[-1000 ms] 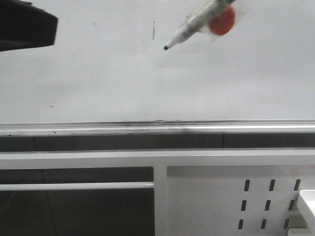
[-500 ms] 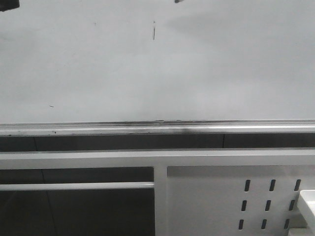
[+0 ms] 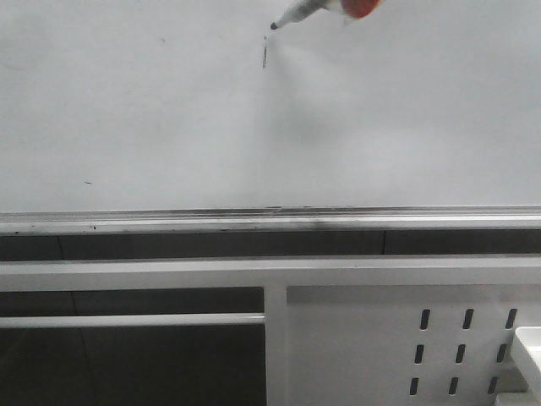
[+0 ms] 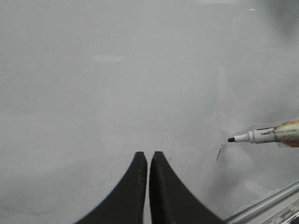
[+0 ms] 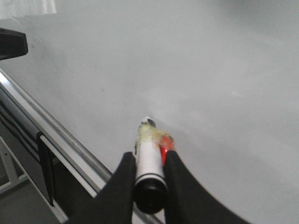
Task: Write number 1 on whiteboard
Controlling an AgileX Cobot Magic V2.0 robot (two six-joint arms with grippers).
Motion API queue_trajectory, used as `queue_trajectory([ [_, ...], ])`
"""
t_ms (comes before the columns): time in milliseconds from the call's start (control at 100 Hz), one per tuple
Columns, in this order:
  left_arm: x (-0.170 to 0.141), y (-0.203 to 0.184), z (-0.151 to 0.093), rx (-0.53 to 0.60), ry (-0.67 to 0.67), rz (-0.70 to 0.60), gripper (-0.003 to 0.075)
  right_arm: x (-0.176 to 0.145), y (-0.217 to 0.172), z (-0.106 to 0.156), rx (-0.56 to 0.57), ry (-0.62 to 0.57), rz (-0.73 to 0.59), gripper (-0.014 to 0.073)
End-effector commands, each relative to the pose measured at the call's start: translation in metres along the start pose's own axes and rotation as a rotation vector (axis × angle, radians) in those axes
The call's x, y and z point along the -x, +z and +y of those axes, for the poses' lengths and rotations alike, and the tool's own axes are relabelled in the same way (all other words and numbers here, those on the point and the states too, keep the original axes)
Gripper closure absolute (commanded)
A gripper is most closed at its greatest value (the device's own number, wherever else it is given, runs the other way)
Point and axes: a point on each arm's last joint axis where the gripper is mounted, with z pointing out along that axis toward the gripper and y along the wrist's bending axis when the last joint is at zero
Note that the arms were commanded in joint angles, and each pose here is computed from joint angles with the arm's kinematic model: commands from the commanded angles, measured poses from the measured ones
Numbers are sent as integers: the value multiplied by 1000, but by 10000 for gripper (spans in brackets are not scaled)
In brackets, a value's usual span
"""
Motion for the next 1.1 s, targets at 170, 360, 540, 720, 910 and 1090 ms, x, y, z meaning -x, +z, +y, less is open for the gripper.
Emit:
queue_trajectory([
  [170,17,2,-2,-11,-13,-114,740,17,4,-6,-44,-12,-114,664],
  [360,17,2,-2,-11,-13,-114,740,0,20,-3,-21,-12,3,664],
  [540,17,2,-2,-11,-13,-114,740,-13,36,-1,-9,-12,74,665],
  [720,17,2,-2,-11,-11,-112,740,-23,49,0,-2,-12,122,666],
  [910,16,2,-2,-10,-10,-100,740,-20,42,10,47,-12,140,666],
  [1090,11,0,-22,-201,254,-70,739,-15,22,28,184,-20,254,666],
])
